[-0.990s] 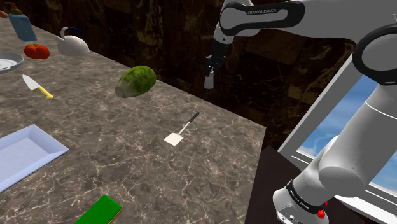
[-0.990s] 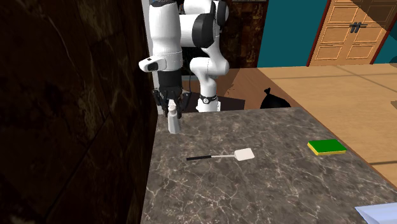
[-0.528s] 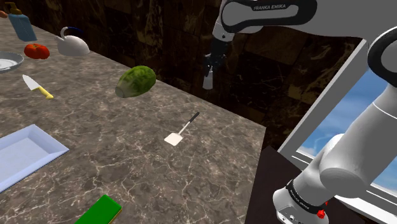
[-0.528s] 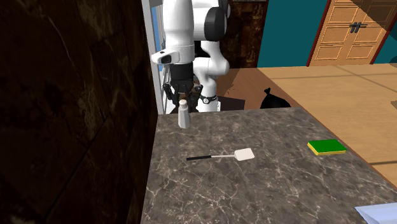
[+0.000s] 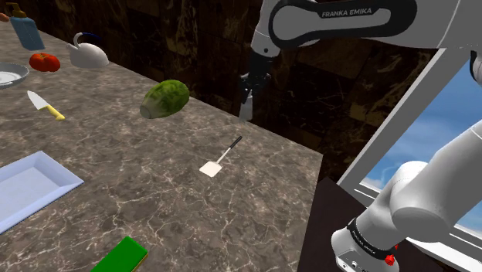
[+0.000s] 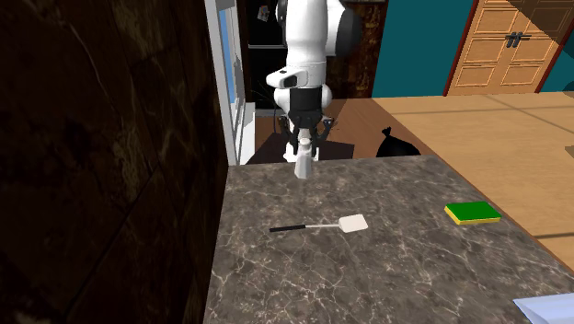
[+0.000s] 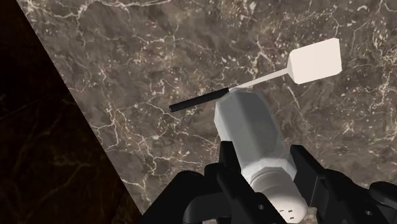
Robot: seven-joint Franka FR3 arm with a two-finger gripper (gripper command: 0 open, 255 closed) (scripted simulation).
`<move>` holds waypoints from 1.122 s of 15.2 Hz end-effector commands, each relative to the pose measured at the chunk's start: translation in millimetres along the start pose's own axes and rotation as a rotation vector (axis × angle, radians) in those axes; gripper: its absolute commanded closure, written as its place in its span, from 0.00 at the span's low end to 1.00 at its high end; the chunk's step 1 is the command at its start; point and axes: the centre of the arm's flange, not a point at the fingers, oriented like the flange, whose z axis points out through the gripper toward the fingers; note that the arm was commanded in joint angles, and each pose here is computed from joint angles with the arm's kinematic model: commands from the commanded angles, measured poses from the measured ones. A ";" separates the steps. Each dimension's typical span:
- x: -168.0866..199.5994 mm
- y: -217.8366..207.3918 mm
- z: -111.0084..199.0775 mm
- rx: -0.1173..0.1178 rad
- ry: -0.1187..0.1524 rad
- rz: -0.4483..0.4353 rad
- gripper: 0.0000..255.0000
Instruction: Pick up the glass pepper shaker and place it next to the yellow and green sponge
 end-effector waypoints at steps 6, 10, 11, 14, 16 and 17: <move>-55.9 -76.4 -1.2 -0.001 0.000 0.001 1.00; -85.6 -120.0 -2.1 -0.001 0.000 0.001 1.00; -93.1 -130.9 -2.3 -0.001 0.000 0.001 1.00; -115.4 -163.6 -2.9 -0.001 0.000 0.001 1.00; -130.3 -185.4 -3.4 -0.001 0.000 0.001 1.00; -137.8 -196.3 -3.6 -0.001 0.000 0.001 1.00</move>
